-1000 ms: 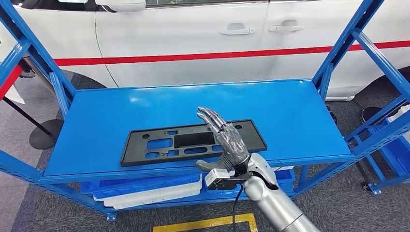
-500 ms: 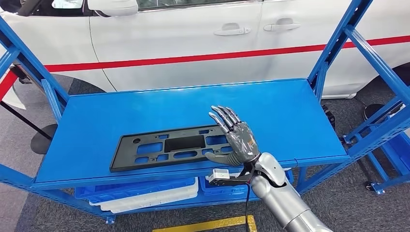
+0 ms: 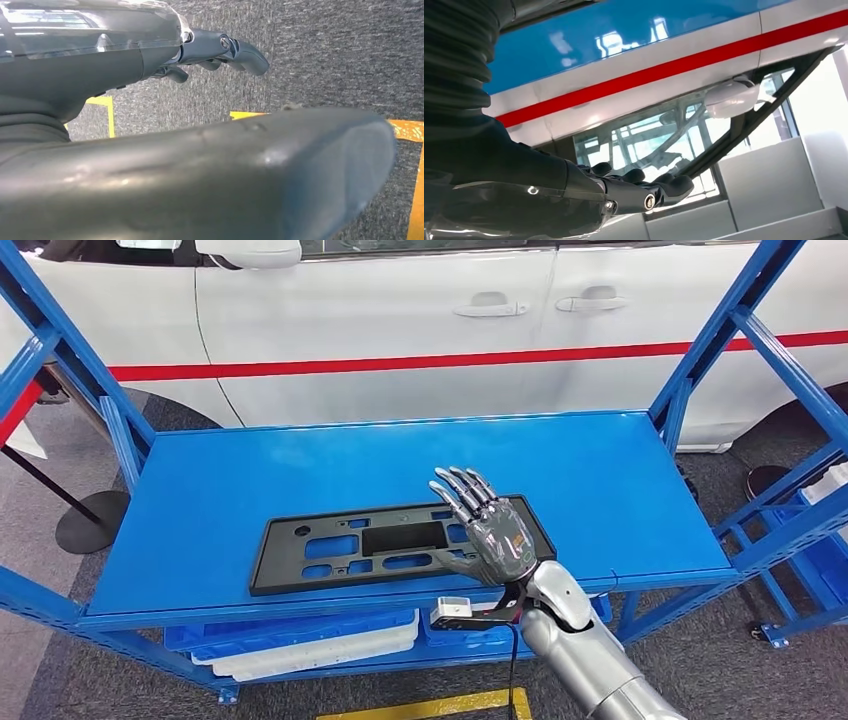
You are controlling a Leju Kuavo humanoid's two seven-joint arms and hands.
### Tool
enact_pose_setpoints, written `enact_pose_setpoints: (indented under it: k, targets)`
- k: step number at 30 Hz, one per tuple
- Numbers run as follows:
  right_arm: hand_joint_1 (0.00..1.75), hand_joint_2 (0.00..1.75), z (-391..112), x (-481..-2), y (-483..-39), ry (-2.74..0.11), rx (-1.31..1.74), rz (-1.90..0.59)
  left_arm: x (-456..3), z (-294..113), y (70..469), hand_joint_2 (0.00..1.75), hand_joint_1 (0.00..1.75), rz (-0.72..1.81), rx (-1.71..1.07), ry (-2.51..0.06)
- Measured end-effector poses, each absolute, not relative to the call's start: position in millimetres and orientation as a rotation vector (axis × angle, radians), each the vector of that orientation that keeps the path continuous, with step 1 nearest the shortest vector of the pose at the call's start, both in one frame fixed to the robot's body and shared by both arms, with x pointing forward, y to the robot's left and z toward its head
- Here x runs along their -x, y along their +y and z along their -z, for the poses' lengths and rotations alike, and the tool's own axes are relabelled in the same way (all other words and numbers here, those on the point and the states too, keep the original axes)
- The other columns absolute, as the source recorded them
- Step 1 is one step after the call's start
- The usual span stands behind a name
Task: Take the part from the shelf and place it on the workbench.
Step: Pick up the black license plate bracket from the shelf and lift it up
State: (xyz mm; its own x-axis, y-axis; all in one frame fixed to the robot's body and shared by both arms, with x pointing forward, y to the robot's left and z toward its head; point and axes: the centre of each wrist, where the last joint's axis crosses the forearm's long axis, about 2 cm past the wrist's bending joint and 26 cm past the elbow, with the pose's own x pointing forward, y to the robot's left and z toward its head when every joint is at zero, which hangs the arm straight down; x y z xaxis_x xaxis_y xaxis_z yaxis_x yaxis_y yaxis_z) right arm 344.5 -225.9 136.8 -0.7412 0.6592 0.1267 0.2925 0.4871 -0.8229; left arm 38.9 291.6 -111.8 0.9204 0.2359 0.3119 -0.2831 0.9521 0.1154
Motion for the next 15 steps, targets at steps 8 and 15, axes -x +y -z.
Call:
enact_pose_setpoints:
  k: [8, 15]
  targets:
    - [0.0, 0.87, -149, -357, -248, -2.362, 0.62, -0.854, -40, 112, 292, 0.0, 0.0, -0.253, -0.161, -0.301]
    - [0.0, 0.0, -151, -355, -271, -2.351, 0.655, -0.76, -38, 112, 294, 0.0, 0.0, -0.254, -0.162, -0.3]
